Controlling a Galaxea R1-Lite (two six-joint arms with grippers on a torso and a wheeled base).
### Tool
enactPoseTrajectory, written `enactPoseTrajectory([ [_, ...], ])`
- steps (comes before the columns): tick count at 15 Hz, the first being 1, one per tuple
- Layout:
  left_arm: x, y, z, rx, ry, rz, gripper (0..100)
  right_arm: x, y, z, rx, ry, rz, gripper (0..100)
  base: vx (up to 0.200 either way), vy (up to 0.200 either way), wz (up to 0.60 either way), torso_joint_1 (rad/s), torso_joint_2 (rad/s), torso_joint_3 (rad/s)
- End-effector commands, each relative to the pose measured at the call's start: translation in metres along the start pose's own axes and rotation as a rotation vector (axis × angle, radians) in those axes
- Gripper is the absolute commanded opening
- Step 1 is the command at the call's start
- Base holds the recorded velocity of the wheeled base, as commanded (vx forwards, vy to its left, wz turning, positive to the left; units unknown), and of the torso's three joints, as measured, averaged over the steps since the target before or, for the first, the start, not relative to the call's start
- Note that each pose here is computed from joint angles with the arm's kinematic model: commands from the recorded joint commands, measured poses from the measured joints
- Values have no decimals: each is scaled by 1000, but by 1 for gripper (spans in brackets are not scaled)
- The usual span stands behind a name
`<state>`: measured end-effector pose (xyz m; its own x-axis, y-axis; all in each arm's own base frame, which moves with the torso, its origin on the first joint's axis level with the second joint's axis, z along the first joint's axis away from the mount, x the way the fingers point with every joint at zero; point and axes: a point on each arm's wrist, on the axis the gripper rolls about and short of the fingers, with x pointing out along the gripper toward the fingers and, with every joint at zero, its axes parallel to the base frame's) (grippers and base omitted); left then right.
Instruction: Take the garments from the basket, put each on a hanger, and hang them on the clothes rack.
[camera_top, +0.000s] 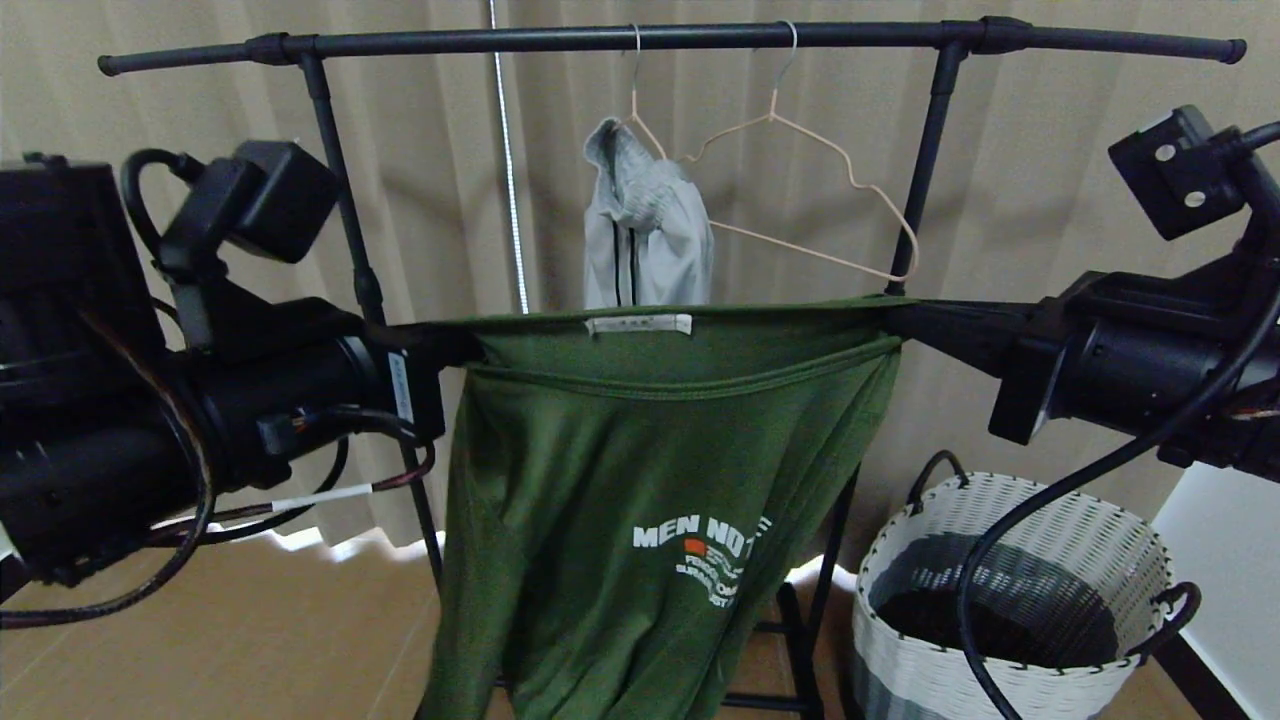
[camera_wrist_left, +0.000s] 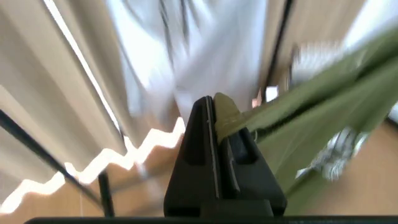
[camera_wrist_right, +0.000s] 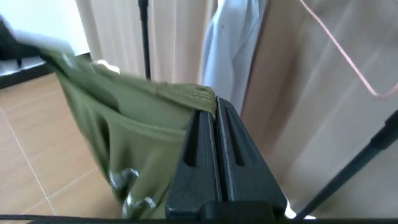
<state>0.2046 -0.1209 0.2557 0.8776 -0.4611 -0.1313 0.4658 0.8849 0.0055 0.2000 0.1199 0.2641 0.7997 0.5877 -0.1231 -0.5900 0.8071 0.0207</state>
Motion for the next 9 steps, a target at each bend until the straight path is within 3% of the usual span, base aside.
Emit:
enactPoseTrajectory([
  [1,0,2,13,-8,-44,9,0,1,-7,3,1,-17,-30,0,0,0,0,0,0,0],
  [4,5,-4,14,-25,-47,-16,0,3,-8,4,-3,-77,-29,0,0,0,0,0,0,0],
  [6,6,-9,35,-65,-115,-35,0,5,-11,10,-9,-126,-41,0,0,0,0,0,0,0],
  [9,3,-10,55,-68,-184,-43,0,7,-12,26,-17,-212,-42,0,0,0,0,0,0,0],
])
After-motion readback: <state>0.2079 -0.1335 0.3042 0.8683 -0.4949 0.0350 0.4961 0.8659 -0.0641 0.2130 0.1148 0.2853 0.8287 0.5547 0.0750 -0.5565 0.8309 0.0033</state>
